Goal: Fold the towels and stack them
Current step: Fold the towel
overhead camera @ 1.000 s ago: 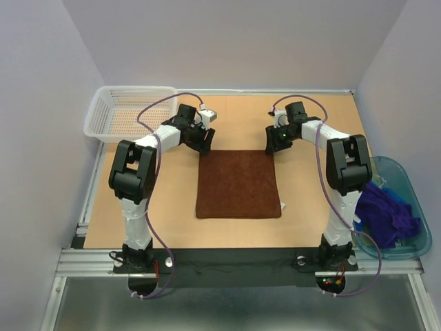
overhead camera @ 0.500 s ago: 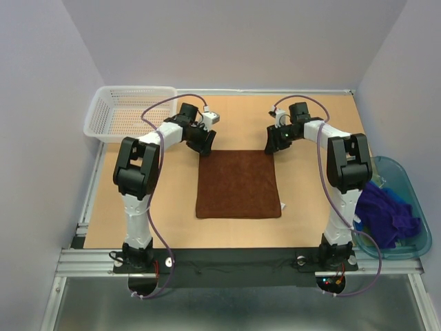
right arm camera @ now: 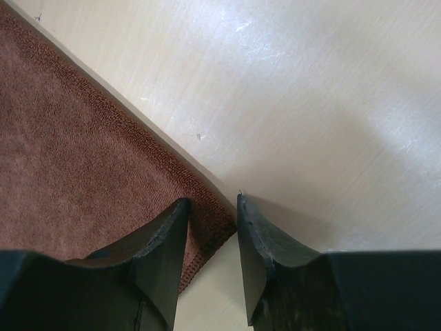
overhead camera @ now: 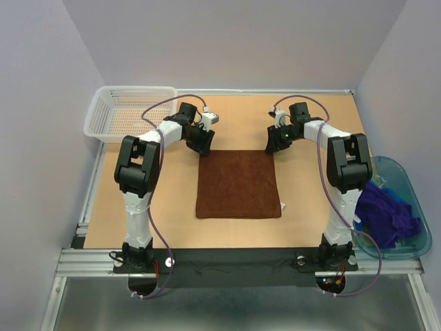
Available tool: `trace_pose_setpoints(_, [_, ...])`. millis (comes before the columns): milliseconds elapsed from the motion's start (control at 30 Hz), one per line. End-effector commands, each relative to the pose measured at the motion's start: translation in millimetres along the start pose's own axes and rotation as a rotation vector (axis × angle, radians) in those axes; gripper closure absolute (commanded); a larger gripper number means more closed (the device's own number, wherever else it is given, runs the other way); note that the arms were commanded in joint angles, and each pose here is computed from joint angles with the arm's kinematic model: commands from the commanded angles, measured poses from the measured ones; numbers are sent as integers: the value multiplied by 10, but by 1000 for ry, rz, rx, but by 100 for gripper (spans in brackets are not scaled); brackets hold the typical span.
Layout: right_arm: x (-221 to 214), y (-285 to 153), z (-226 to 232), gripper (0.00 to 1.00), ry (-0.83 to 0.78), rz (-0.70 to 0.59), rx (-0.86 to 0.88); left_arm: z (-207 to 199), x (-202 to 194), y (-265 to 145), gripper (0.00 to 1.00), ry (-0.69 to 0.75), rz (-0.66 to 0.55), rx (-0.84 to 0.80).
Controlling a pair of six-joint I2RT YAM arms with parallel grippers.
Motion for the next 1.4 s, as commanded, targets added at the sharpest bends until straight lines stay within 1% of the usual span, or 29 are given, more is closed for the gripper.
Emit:
trace_pose_setpoints(0, [-457,219,-135,59,86,214,-64,97,-27,-32,46,-13,22,6])
trace_pose_setpoints(167, [-481,226,-156,61,93,225,-78,116,-87,9,47,-29,44,-7])
trace_pose_setpoints(200, [-476,225,-156,63,92,224,-78,103,-94,14,50,-30,48,-15])
trace_pose_setpoints(300, [-471,217,-161,64,95,225,-84,97,-143,42,53,-41,67,-28])
trace_pose_setpoints(367, [-472,216,-156,65,94,229,-84,80,-159,50,57,-41,73,-41])
trace_pose_setpoints(433, [-460,209,-152,67,92,226,-84,71,-171,49,63,-42,75,-45])
trace_pose_setpoints(467, [-457,207,-151,68,92,226,-84,78,-189,57,64,-42,81,-44])
trace_pose_setpoints(567, [-456,206,-155,69,90,229,-87,85,-215,65,67,-45,99,-34])
trace_pose_setpoints(600, [-465,212,-160,70,92,234,-90,81,-228,67,70,-46,104,-35])
trace_pose_setpoints(633, [-474,212,-168,72,93,239,-98,87,-245,74,71,-45,113,-27])
trace_pose_setpoints(667, [-477,216,-173,73,92,241,-101,86,-262,80,72,-47,120,-26])
trace_pose_setpoints(700, [-480,214,-177,76,89,243,-105,92,-286,85,77,-53,128,-28])
trace_pose_setpoints(800, [-486,223,-192,80,91,247,-109,90,-303,97,80,-55,136,-32])
trace_pose_setpoints(833, [-481,227,-190,80,89,248,-111,86,-314,112,83,-55,141,-36])
trace_pose_setpoints(867, [-480,229,-196,84,88,248,-115,87,-321,118,87,-55,145,-36])
trace_pose_setpoints(900, [-454,226,-198,85,88,243,-121,86,-321,112,90,-51,147,-37])
trace_pose_setpoints(933, [-443,226,-204,91,88,241,-129,91,-323,112,97,-52,146,-40])
trace_pose_setpoints(967, [-419,220,-205,92,84,236,-134,85,-321,115,100,-51,146,-41])
trace_pose_setpoints(1067, [-284,178,-203,100,65,200,-156,110,-225,62,100,-37,123,-26])
trace_pose_setpoints(1233, [65,54,-188,99,45,104,-227,202,71,-57,100,-8,30,1])
trace_pose_setpoints(1267, [183,6,-167,99,35,69,-232,223,105,-78,100,-8,20,8])
trace_pose_setpoints(1367, [336,-87,-129,100,12,21,-245,292,259,-169,100,2,-16,57])
Point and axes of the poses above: each gripper's point midway between its finger pads, its own y axis out along the fingers, its own z axis along the line the jaws close on, x = y × z, the point moved 10 cm from there along -y, back along the fingers, and after that the axes turned 10 degrees about y, right-handed, at the moved point
